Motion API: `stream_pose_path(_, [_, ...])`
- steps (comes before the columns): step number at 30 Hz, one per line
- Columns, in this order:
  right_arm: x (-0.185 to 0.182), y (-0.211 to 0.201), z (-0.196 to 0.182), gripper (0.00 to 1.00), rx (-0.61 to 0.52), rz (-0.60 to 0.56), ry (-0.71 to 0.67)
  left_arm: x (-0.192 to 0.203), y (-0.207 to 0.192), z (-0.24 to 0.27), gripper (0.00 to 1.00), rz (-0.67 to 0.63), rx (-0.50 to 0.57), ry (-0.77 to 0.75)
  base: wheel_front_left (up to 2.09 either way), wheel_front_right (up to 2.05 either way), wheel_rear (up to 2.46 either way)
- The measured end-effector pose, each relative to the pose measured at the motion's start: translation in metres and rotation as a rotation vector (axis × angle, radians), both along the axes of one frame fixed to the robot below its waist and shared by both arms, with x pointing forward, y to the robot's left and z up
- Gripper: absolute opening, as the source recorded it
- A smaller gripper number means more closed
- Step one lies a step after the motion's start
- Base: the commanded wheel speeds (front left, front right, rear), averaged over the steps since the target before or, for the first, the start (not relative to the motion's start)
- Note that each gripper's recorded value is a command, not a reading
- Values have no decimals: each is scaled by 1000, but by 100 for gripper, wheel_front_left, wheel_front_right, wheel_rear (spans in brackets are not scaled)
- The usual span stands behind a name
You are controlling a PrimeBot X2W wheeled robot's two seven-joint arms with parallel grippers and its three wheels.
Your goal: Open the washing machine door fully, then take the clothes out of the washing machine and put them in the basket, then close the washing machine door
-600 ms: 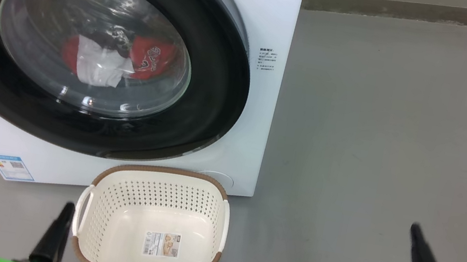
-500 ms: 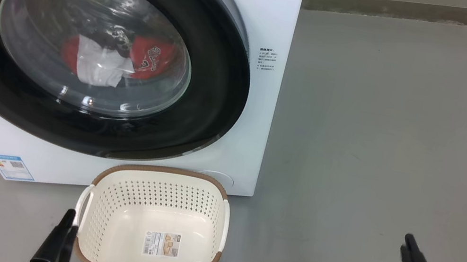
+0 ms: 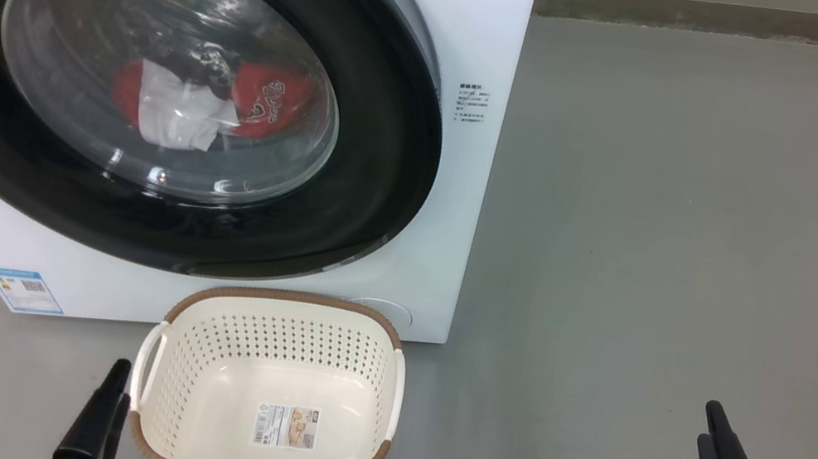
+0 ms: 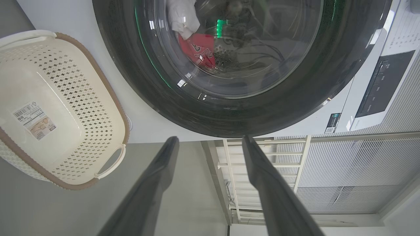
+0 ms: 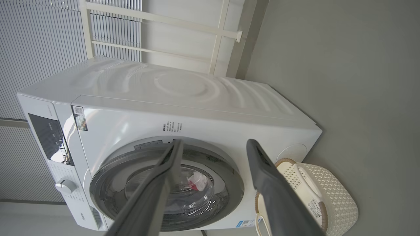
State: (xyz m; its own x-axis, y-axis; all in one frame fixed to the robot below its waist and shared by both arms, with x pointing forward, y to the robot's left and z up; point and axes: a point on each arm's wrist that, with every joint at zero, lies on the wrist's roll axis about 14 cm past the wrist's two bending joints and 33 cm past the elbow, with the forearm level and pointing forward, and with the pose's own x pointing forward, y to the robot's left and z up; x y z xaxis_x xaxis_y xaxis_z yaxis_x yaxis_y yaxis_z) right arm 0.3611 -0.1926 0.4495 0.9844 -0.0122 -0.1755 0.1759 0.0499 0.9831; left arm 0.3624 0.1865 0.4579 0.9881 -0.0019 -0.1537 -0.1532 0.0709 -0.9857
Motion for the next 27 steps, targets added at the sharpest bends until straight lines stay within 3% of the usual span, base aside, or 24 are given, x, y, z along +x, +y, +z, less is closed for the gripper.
stream_pose_path(27, [-1,9,-4,100,-367,101,12,-4,0,4,100,-41,420,7,0,0,0])
